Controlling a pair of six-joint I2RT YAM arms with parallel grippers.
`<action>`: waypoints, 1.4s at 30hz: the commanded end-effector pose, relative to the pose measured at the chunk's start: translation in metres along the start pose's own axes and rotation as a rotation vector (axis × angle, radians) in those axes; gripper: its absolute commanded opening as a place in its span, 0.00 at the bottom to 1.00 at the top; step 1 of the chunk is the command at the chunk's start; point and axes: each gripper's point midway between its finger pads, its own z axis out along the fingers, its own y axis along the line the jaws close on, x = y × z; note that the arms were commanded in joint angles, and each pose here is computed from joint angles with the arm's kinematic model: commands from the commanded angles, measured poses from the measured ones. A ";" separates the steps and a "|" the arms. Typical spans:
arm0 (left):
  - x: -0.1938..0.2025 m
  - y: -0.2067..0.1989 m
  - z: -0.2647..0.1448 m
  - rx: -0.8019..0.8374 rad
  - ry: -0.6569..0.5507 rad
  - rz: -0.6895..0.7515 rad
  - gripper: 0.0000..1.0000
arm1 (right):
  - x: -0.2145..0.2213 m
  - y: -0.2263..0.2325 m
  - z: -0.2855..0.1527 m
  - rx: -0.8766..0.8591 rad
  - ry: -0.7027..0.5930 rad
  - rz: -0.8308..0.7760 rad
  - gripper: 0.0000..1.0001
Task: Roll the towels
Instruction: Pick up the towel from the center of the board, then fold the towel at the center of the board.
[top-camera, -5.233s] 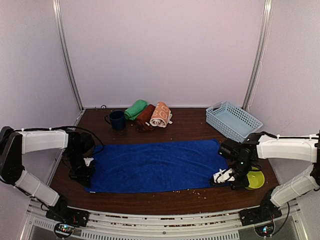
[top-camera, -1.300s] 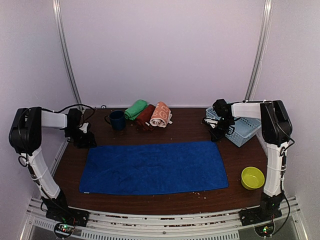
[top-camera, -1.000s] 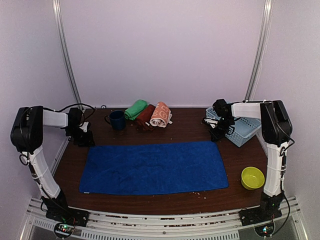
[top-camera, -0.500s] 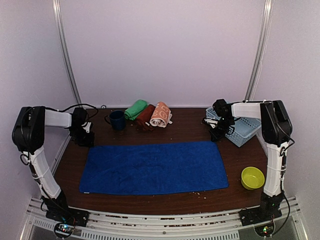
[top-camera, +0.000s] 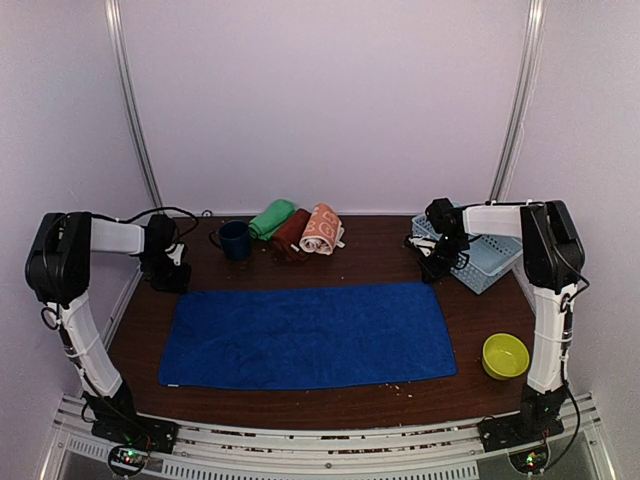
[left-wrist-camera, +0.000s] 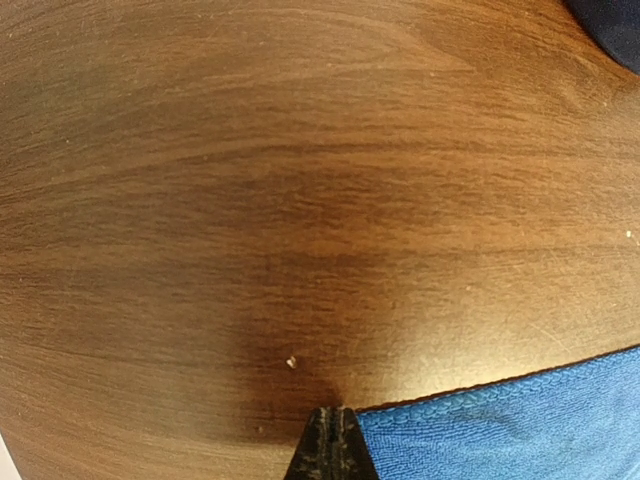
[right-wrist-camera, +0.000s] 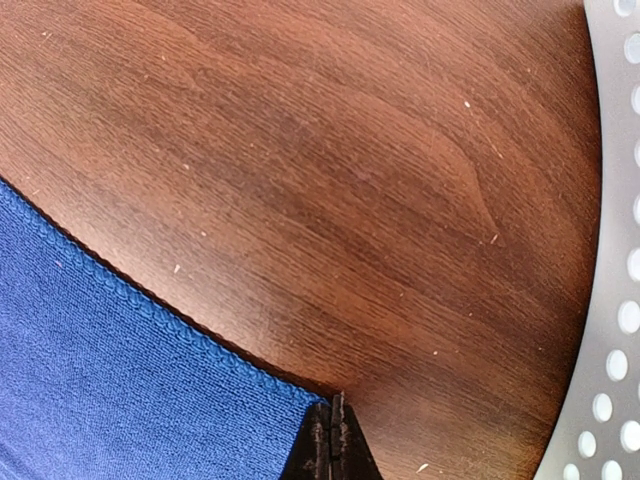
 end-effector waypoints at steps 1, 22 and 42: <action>-0.006 -0.007 -0.012 0.026 -0.030 0.016 0.00 | -0.011 -0.012 -0.021 0.059 -0.048 0.004 0.00; -0.041 -0.014 -0.083 0.061 -0.251 0.002 0.00 | -0.028 -0.039 -0.072 0.106 -0.216 0.026 0.00; 0.000 -0.025 -0.120 0.128 -0.193 -0.017 0.00 | -0.002 -0.004 -0.103 0.000 -0.293 -0.094 0.00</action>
